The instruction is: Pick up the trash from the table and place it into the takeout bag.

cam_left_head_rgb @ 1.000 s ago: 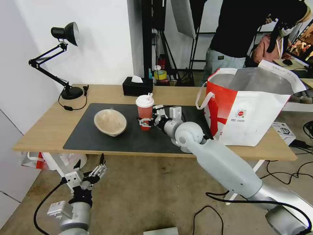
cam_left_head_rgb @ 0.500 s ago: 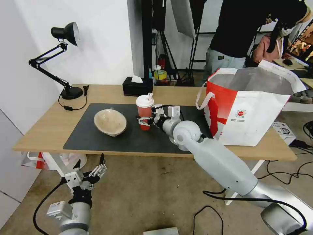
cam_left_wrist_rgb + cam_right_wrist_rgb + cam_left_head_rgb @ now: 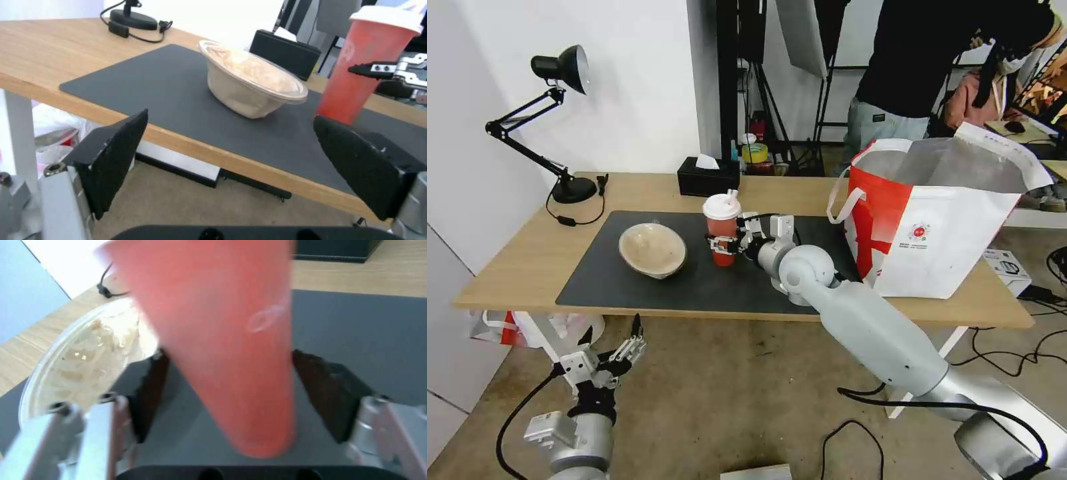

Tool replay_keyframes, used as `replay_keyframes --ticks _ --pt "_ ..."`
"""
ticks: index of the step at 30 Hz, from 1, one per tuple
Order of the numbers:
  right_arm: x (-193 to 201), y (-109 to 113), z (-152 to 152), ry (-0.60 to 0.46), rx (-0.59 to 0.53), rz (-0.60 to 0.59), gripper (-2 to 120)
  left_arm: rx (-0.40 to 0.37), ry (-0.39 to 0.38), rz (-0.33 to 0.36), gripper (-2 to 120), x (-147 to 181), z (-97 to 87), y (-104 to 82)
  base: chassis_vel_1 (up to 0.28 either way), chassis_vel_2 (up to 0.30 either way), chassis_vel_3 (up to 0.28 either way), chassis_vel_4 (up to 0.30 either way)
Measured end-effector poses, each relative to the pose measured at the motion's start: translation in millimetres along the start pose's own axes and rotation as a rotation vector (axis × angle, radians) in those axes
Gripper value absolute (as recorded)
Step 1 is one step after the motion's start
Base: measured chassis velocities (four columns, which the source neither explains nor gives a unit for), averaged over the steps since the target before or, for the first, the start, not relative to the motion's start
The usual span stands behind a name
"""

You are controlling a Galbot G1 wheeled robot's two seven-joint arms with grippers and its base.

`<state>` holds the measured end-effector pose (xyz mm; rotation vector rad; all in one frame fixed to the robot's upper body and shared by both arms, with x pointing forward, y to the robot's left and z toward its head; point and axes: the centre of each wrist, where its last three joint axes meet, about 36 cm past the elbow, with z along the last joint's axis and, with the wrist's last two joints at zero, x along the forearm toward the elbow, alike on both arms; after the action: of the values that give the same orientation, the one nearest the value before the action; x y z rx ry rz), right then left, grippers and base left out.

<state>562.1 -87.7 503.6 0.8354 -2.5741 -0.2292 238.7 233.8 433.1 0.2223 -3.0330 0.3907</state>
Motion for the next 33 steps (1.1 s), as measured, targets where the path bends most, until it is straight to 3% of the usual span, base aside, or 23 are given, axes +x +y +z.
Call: replay_keyframes --ticks 18,33 --pt "0.0 1.8 2.2 0.000 -0.008 -0.006 2 0.000 0.002 0.003 100 0.4 1.1 -1.3 0.000 0.000 0.000 0.000" --pt "10.2 0.8 3.0 -0.017 -0.002 -0.003 0 -0.003 0.000 0.004 100 0.5 1.7 -1.5 0.000 0.000 0.000 0.000"
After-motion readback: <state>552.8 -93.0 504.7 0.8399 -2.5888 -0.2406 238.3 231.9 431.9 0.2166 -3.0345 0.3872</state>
